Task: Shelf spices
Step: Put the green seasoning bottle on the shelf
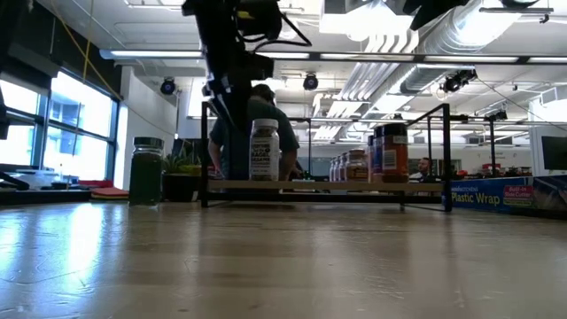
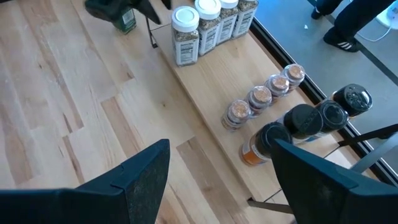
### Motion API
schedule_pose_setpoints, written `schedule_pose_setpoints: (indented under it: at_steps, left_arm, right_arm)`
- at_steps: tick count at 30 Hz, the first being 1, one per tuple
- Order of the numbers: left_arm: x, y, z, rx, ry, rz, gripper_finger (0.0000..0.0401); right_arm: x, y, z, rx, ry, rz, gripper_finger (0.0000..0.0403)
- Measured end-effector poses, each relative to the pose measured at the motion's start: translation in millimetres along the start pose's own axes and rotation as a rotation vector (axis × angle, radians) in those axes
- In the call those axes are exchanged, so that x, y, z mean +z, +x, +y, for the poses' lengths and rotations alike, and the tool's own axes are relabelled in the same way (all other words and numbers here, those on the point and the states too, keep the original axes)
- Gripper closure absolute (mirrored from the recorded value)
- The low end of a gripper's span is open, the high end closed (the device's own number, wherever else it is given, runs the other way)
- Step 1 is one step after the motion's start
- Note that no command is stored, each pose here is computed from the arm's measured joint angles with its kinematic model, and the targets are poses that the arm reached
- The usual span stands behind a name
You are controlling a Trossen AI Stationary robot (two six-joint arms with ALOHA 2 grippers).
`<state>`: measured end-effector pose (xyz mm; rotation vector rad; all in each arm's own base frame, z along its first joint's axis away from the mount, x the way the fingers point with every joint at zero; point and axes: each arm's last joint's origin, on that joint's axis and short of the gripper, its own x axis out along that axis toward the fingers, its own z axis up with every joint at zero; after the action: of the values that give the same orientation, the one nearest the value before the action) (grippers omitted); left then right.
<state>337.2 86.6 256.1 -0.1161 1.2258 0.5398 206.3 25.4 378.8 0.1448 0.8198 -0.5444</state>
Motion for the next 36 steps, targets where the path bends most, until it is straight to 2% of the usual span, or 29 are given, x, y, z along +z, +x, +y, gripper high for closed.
schedule_pose_setpoints:
  at_steps: [5,10,14,19,26,36]
  left_arm:
    - [-6.6,-13.2,-13.2,-0.054,-0.055,0.072,0.0243]
    - [4.5,-20.8,-37.9,-0.203,-0.047,-0.058,0.0258]
    - [15.3,-18.0,-52.0,-0.249,-0.089,-0.163,0.028]
    - [26.1,2.4,-58.3,-0.185,-0.114,-0.221,0.0306]
    - [29.3,39.0,-54.8,-0.1,-0.122,-0.158,0.0338]
    - [32.7,48.3,-47.7,-0.014,-0.147,-0.177,0.036]
  right_arm:
    - [0.0,0.0,0.0,0.0,-0.001,0.0,0.0128]
    - [0.3,0.1,-0.4,-0.011,-0.001,-0.007,0.0128]
    - [0.4,0.2,-0.6,-0.019,-0.001,-0.011,0.0128]
    - [0.4,0.2,-0.6,-0.019,0.0,-0.011,0.0128]
    - [0.4,0.2,-0.6,-0.019,0.0,-0.011,0.0128]
    - [0.3,0.2,-0.5,-0.015,0.007,-0.009,0.0128]
